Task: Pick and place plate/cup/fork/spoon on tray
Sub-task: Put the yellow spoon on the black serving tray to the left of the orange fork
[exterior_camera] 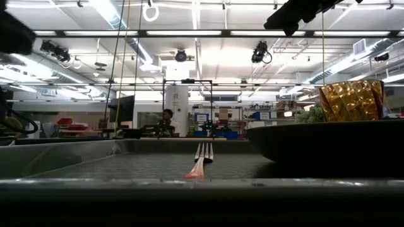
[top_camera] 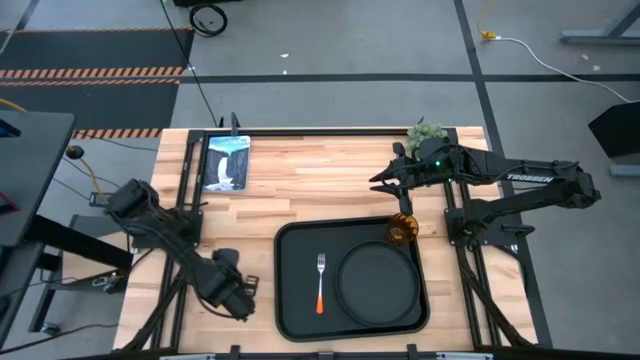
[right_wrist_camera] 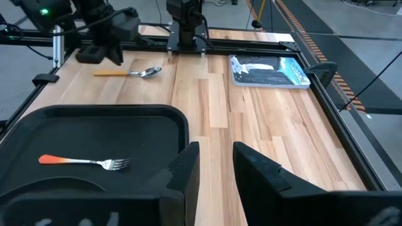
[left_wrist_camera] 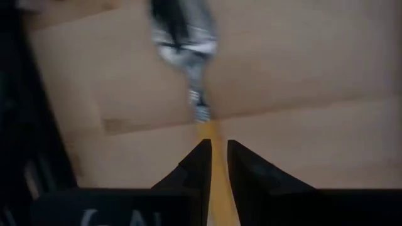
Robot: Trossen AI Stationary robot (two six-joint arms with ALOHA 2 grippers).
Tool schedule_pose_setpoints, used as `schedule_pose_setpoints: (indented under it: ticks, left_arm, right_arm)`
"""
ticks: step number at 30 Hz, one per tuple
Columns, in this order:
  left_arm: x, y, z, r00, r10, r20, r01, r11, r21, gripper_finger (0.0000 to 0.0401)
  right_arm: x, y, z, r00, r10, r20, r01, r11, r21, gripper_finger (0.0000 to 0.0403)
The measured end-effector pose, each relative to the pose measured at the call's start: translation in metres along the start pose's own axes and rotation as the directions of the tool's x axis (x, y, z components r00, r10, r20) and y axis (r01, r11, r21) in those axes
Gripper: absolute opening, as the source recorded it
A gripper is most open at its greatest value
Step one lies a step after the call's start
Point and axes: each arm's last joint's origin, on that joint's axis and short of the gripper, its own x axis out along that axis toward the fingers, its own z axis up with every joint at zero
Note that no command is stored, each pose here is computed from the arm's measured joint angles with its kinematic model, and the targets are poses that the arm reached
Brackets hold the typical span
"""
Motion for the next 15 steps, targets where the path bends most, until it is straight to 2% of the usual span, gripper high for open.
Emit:
schedule_pose_setpoints:
  ticks: [5,15]
  left_arm:
    - [0.012,0.009,-0.001,1.0,0.021,0.003,-0.021,0.995,-0.095,0.0074]
    - [0.038,0.012,0.001,0.999,-0.025,-0.027,0.021,0.991,-0.135,0.0179]
  right_arm:
    - [0.0,0.0,0.0,1.0,0.0,0.0,0.0,1.0,0.0,0.0103]
    - [0.0,0.0,0.0,1.0,0.0,0.0,0.0,1.0,0.0,0.0103]
